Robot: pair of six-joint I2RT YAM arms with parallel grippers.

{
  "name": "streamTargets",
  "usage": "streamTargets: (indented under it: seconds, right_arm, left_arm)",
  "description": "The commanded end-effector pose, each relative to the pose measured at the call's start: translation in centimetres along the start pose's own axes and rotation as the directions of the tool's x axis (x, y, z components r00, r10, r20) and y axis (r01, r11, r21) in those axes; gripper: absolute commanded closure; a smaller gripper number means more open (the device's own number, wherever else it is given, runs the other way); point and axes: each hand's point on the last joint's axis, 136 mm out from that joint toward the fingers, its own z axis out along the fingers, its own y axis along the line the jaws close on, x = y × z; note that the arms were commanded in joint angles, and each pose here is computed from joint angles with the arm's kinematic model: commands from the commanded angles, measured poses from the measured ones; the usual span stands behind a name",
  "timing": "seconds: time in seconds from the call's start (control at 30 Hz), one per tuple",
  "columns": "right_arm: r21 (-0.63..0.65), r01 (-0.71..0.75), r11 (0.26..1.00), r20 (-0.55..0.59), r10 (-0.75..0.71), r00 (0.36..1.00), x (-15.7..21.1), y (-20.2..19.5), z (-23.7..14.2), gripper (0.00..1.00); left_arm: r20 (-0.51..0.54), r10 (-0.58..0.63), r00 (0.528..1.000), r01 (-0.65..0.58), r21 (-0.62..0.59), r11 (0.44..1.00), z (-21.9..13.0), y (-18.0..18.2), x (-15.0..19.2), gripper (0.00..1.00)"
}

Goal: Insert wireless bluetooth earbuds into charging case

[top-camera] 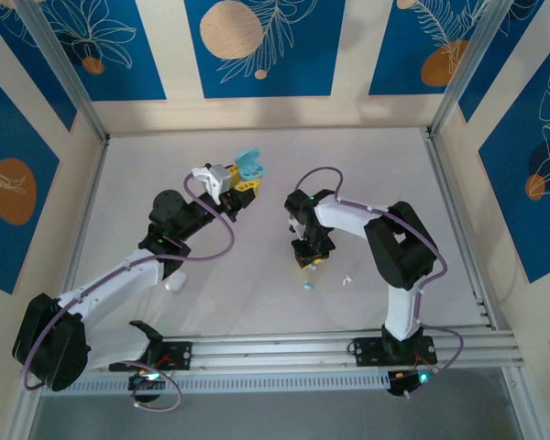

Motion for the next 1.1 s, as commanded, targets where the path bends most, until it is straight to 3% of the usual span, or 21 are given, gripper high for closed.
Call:
streamTargets:
  seconds: [0.0, 0.47, 0.63, 0.87, 1.07]
  right_arm:
    - [0.015, 0.014, 1.0, -0.064, -0.013, 0.998, 1.1, -0.1, 1.2, 0.7]
    - [-0.144, -0.065, 0.988, -0.006, 0.065, 0.998, 0.4, 1.4, -0.6, 0.79]
    - [-0.339, -0.073, 0.938, 0.073, 0.104, 0.992, -0.4, 2.7, -4.3, 0.79]
    - [-0.746, 0.073, 0.662, 0.266, 0.195, 0.944, -1.3, 4.7, -15.0, 0.79]
    - [-0.876, 0.259, 0.406, 0.369, 0.222, 0.902, 0.1, 4.6, -24.2, 0.79]
  left_arm:
    - [0.057, 0.007, 0.998, -0.008, 0.019, 1.0, -0.1, -0.6, -1.7, 0.71]
    - [0.054, 0.001, 0.999, -0.002, 0.018, 1.0, -0.3, -0.6, -1.6, 0.71]
    - [0.052, 0.0, 0.999, 0.0, 0.015, 1.0, -0.1, -0.5, -1.5, 0.71]
    - [0.033, 0.008, 0.999, -0.008, 0.007, 1.0, 0.1, -0.3, -0.9, 0.71]
    - [0.019, 0.023, 1.0, -0.024, 0.031, 0.999, 0.6, -0.5, -0.5, 0.71]
